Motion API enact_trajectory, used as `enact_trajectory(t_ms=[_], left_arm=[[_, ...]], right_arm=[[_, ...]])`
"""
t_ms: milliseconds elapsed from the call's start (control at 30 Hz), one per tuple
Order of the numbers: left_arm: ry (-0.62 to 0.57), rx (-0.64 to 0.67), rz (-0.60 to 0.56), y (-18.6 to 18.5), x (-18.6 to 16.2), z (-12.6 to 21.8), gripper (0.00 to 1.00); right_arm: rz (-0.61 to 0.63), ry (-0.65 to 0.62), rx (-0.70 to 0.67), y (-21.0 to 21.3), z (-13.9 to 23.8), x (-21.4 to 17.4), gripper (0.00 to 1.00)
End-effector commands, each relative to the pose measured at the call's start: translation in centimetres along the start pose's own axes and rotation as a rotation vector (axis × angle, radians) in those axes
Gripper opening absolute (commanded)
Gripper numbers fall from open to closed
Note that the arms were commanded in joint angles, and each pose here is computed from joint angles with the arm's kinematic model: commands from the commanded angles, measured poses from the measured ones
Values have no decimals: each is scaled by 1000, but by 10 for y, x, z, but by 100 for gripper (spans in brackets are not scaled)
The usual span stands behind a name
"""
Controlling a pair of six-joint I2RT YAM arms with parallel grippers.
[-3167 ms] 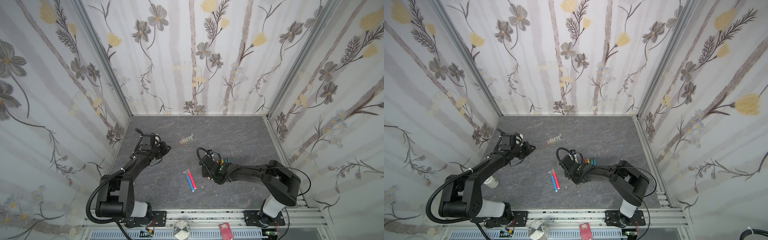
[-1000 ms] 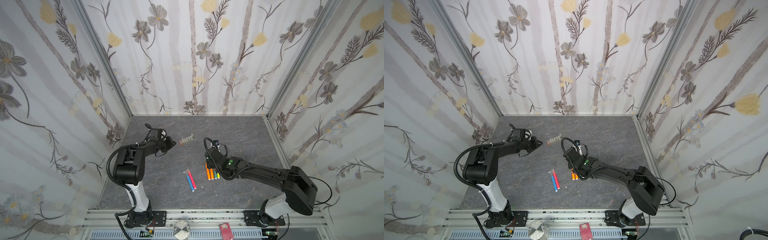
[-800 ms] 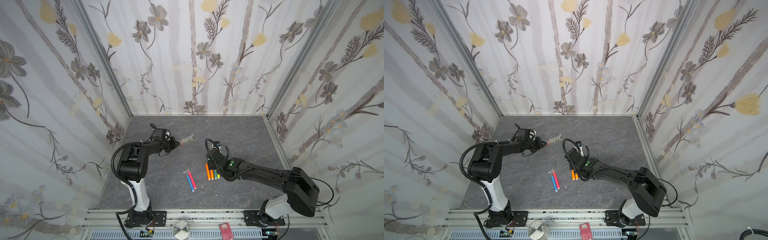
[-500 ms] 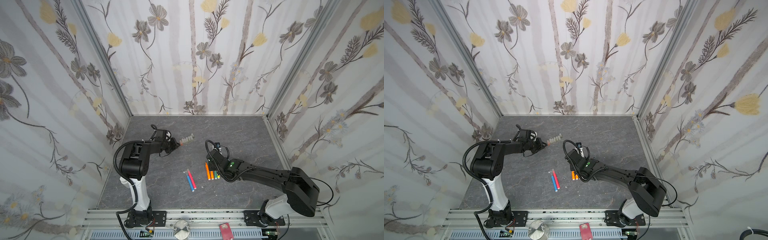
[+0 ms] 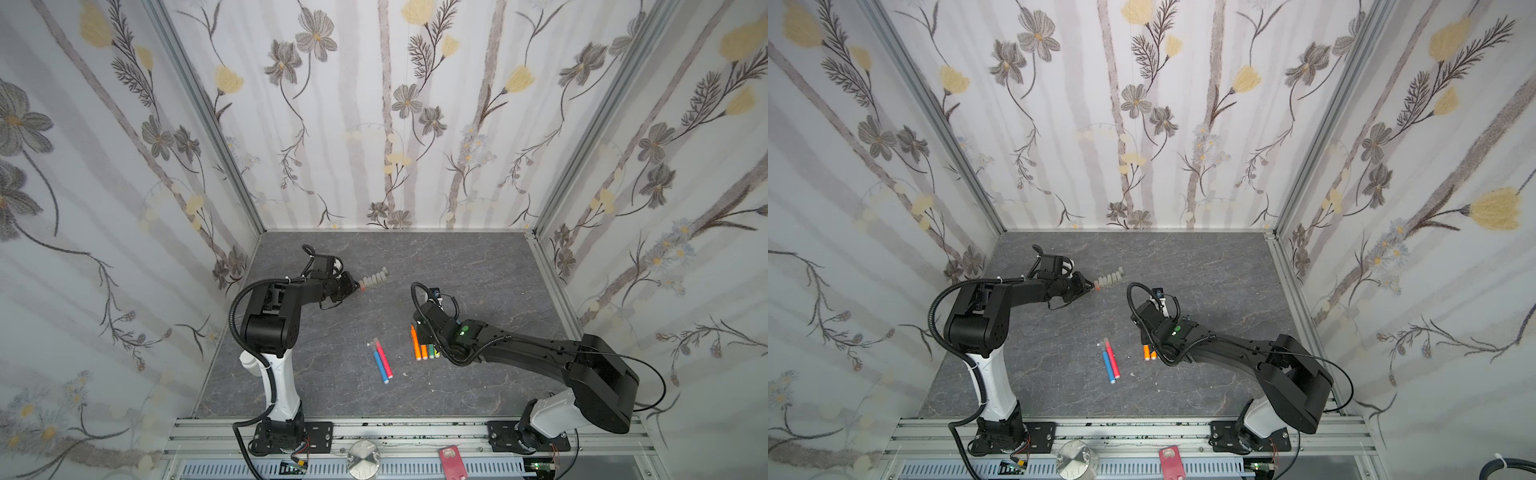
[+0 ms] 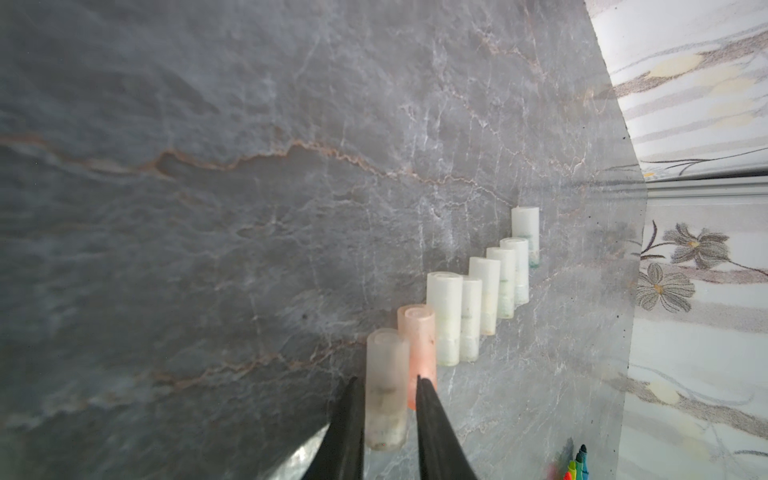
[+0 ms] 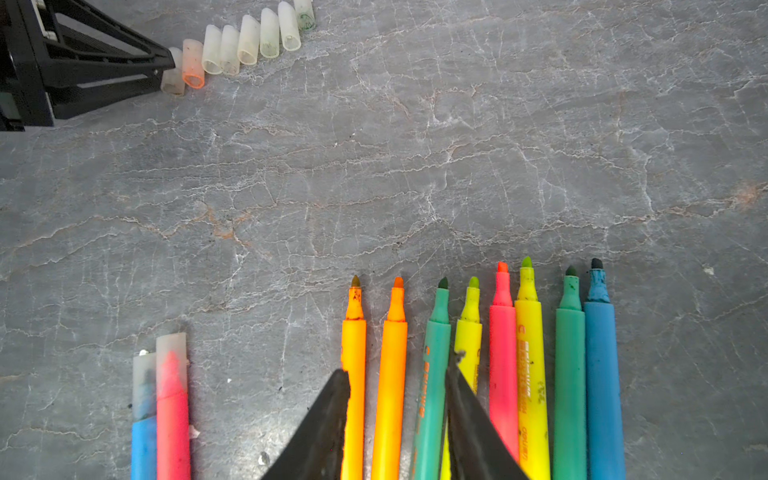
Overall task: Open the pen caps
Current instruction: 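Open the left gripper while the right gripper moves toward the capped pink marker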
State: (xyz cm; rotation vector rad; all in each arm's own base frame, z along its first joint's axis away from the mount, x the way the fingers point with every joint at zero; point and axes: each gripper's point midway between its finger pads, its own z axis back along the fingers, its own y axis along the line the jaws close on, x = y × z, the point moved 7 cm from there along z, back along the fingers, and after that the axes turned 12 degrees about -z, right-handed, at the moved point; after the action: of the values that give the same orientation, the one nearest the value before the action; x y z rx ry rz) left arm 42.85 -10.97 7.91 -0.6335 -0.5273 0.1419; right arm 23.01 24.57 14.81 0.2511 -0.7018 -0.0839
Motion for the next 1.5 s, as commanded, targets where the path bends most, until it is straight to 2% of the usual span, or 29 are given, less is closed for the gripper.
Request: enact_trajectory(t_ms=[0,333,633,967,1233,1467], left_arm=[[-3,18,-19,1,3,0,23],[-36,12,-36,-12,7,21,26],[-92,11,-51,-26,6,65,27],[-122,47,-51,-20,-20,117,30],[-129,68,-45,-14,-38,133,31],[-130,58,-42,-14,-41,136,31]], right_arm=[[-16,-11,17,2,1,2,39],[44,39,70,18,-1,-5,40],[169,161,131,57,-14,-34,39],[238,240,169,84,-10,-59,39],[282,299,162,94,-14,-79,39],[298,338,139,95,-26,-91,39]])
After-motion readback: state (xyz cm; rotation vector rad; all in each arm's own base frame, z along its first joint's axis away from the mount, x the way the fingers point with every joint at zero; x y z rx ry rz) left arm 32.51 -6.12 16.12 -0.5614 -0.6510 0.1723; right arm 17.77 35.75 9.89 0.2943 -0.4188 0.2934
